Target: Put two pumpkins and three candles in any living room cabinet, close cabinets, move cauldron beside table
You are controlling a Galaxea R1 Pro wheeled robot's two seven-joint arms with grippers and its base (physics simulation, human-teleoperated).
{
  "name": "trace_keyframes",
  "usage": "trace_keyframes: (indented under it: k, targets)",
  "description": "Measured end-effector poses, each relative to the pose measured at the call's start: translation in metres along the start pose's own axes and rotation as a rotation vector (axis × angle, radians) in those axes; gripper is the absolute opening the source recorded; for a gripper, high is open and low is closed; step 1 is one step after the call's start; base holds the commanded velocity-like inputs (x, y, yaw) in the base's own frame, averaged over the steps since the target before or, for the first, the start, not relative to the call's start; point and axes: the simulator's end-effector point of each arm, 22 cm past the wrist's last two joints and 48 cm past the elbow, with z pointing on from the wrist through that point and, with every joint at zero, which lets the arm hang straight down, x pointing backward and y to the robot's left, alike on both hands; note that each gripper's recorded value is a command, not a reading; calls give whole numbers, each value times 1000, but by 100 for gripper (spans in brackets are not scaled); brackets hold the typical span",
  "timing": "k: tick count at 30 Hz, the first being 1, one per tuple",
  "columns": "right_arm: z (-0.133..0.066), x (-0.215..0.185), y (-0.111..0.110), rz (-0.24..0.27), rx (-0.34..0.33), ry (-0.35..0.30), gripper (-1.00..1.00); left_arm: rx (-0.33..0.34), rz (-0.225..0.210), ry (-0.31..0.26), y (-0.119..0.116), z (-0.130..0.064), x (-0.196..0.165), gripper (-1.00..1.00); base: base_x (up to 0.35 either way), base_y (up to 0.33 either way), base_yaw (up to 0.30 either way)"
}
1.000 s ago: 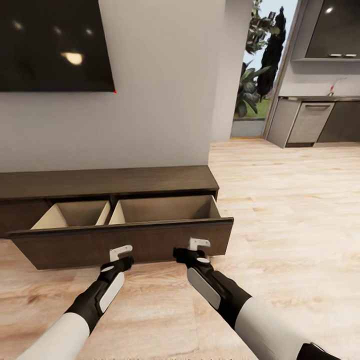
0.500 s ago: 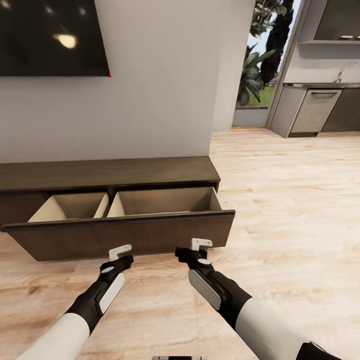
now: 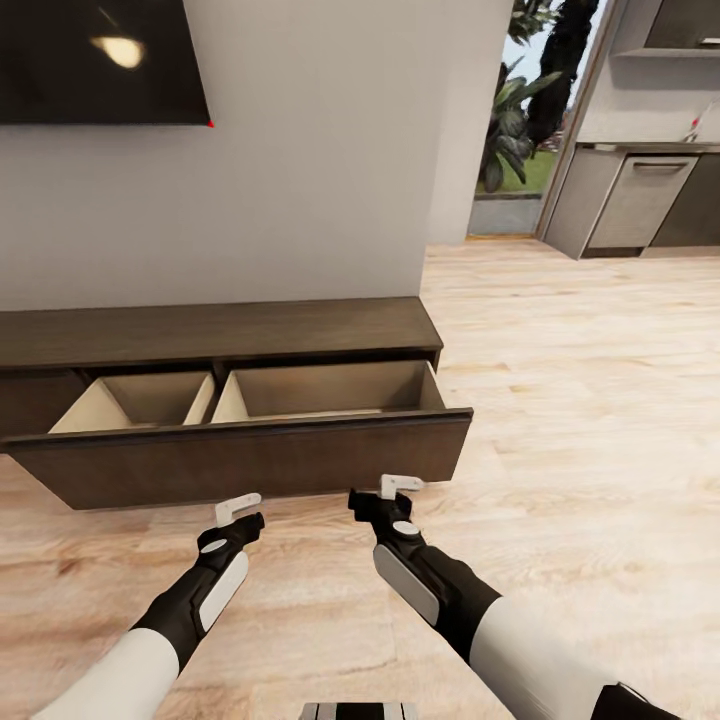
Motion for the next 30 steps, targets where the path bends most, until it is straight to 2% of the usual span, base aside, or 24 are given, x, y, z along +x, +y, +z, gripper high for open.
trace_keyframes:
  k: [2,5,23,30]
  targets:
    - [-1,-1,5,-25,-11,-22,100,0,0,0,0,0,0,100,2,0,0]
    - [-2,-2,8,-36,-16,-31,100,0,0,0,0,0,0,100,106,0,0]
    - [-2,-2,8,-39,-17,-35,100,0,0,0,0,0,-1,100,138,0,0]
    - [-2,-2,7,-40,-16,-34,100,0,-5,3,0,0,1,100,32,0,0]
